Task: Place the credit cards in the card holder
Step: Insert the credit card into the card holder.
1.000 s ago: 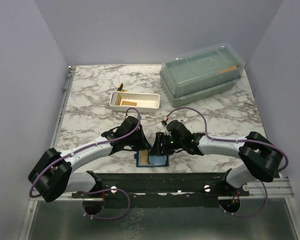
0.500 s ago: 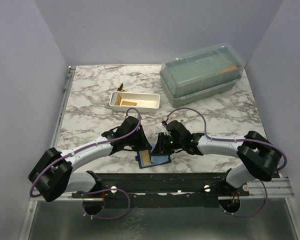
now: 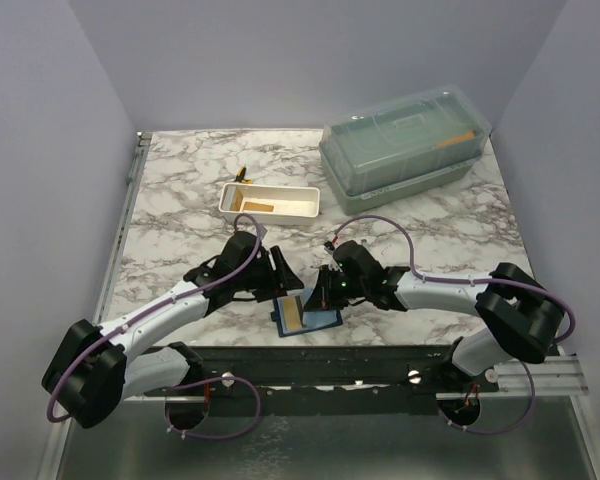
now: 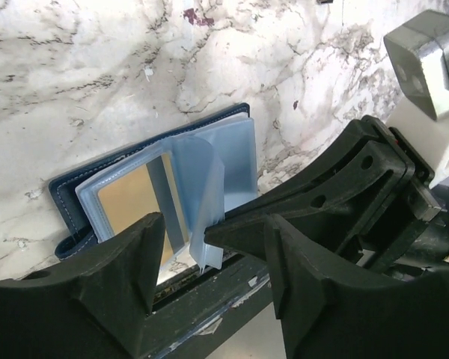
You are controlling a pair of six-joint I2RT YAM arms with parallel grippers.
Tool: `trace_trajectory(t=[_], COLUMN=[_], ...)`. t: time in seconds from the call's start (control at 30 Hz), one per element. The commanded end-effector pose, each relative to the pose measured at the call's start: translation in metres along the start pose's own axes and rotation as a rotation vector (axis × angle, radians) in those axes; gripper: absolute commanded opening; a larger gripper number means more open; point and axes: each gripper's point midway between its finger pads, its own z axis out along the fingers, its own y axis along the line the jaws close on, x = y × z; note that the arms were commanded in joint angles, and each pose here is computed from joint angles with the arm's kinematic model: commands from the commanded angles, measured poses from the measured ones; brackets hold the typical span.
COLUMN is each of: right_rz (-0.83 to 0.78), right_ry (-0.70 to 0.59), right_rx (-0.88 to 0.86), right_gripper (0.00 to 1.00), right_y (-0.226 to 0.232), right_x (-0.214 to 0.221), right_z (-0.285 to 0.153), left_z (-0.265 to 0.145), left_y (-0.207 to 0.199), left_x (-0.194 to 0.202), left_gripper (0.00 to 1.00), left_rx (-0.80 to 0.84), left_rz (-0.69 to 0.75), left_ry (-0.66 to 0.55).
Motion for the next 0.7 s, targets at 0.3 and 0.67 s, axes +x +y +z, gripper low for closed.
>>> trace_trajectory(t=[0.3,0.67], right_rz=[-0.015,-0.016], right_ry=[-0.021,-0.019], right_rx=[0.001,-0.006], right_gripper=[0.00,0.00], right_y=[0.000,0.001], right_x=[-0.001,0.000], right_z=[-0.004,-0.004], left_z=[0.015,0.025], left_y=[-0.007,-0.002], left_x=[0.012,0.009], left_gripper=[0.28,0.25], left_rx=[0.087,0.061], left_rz=[-0.018,-0.014], left_ry=[0.077,0.076])
